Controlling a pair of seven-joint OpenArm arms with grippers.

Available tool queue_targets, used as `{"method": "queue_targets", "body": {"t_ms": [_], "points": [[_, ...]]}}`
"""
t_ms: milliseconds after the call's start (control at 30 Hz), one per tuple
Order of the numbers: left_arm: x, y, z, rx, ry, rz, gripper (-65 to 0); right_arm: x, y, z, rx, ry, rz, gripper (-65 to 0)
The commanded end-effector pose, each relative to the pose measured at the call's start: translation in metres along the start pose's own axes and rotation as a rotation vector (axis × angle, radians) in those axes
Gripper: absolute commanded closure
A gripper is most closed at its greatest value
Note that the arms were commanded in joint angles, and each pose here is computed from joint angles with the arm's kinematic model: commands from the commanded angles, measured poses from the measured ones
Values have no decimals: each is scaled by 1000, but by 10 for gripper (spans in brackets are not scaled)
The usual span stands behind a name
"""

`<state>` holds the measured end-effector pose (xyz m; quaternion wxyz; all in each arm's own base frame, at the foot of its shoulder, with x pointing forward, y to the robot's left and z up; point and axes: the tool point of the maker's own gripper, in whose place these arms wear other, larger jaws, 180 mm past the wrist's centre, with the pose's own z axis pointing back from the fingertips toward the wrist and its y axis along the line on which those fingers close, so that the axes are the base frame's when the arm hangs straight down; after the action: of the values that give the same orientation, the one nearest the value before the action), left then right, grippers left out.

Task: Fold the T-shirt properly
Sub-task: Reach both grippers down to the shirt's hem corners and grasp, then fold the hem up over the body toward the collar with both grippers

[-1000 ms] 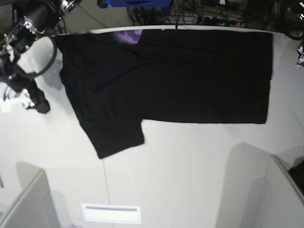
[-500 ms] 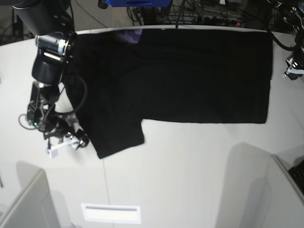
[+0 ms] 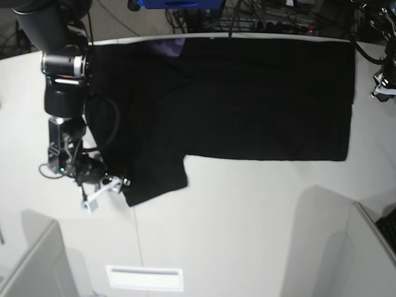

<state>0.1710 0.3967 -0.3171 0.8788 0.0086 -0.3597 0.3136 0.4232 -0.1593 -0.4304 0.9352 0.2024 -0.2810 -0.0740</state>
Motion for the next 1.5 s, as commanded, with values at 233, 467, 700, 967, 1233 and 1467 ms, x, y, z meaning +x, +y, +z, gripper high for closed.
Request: {"method": "queue_targets", "body": {"t_ms": [233, 467, 700, 967, 1233, 1467], "points": [[15, -1, 4, -2, -44, -22, 0, 3, -5, 4, -32, 25, 46, -275], [14, -1, 4, -2, -43, -23, 0, -10, 10, -6, -33, 76, 138, -110], [20, -8, 1, -19, -58, -20, 0, 1, 5, -5, -59, 20, 113, 0], [53, -21, -30, -76, -61, 10, -387, 18, 33, 16, -25, -107, 186, 0], [60, -38, -107, -140, 87, 133, -495, 13, 36, 29, -57, -134, 165, 0], [59, -67, -157, -119, 119, -7, -477, 16, 42, 35, -48, -153, 178, 0]]}}
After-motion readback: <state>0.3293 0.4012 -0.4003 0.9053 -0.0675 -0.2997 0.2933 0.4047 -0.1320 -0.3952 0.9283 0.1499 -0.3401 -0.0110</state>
